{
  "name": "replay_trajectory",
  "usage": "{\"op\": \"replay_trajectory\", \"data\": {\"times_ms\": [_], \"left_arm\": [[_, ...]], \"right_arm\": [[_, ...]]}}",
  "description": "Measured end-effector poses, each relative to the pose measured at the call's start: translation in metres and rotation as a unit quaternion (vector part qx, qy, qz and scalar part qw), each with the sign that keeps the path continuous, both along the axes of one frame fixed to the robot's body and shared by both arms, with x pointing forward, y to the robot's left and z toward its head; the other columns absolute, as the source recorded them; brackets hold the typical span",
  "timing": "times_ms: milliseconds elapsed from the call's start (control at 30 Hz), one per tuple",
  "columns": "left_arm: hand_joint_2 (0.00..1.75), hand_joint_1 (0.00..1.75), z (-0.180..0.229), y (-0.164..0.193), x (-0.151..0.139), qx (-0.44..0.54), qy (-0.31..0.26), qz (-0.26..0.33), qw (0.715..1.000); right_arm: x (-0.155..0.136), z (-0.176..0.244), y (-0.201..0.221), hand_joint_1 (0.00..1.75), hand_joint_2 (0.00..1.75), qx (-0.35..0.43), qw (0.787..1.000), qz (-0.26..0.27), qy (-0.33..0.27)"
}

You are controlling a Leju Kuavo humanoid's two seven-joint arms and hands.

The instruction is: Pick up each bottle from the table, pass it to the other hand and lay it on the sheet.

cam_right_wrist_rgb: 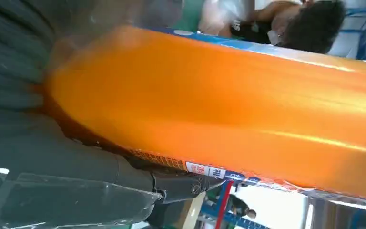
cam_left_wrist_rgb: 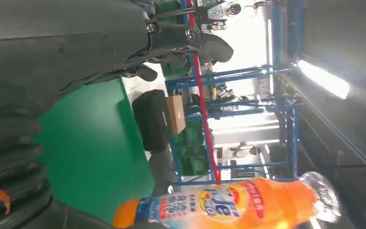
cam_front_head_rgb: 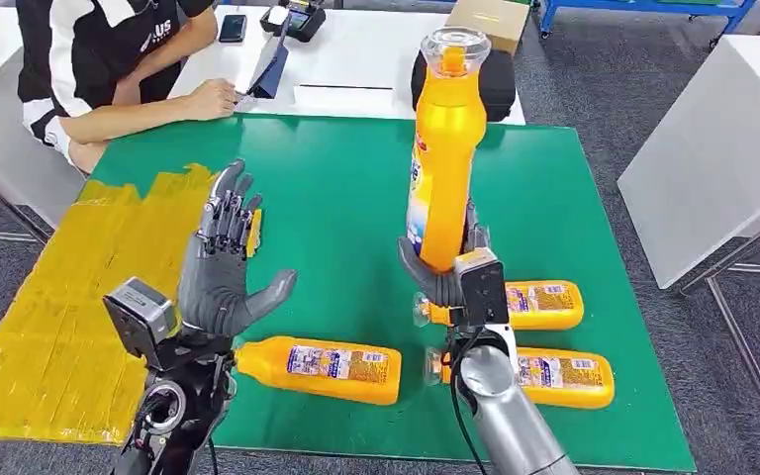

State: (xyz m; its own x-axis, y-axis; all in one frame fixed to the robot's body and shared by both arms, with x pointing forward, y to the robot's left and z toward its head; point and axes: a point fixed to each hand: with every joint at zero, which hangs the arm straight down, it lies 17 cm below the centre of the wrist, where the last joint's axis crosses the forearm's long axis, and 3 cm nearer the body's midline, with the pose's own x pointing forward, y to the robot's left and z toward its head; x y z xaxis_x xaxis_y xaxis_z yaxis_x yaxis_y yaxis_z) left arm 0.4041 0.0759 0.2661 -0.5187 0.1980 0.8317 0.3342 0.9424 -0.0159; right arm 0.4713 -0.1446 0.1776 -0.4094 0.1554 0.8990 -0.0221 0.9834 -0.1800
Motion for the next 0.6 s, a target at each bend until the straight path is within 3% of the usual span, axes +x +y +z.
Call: {"op": "replay_trajectory", "data": {"times_ms": [367,600], "left_arm": [[1.75,0.0,-0.01,-0.009,0.001,0.007,0.016,-0.017,1.0],[1.75,0.0,-0.015,-0.014,0.004,0.012,0.029,-0.03,0.999]], "right_arm": [[-0.005,0.004,0.01,1.75,1.75,-0.037,0.999,-0.003,-0.02],[-0.014,0.004,0.039,1.75,1.75,-0.141,0.988,-0.013,-0.062]]}}
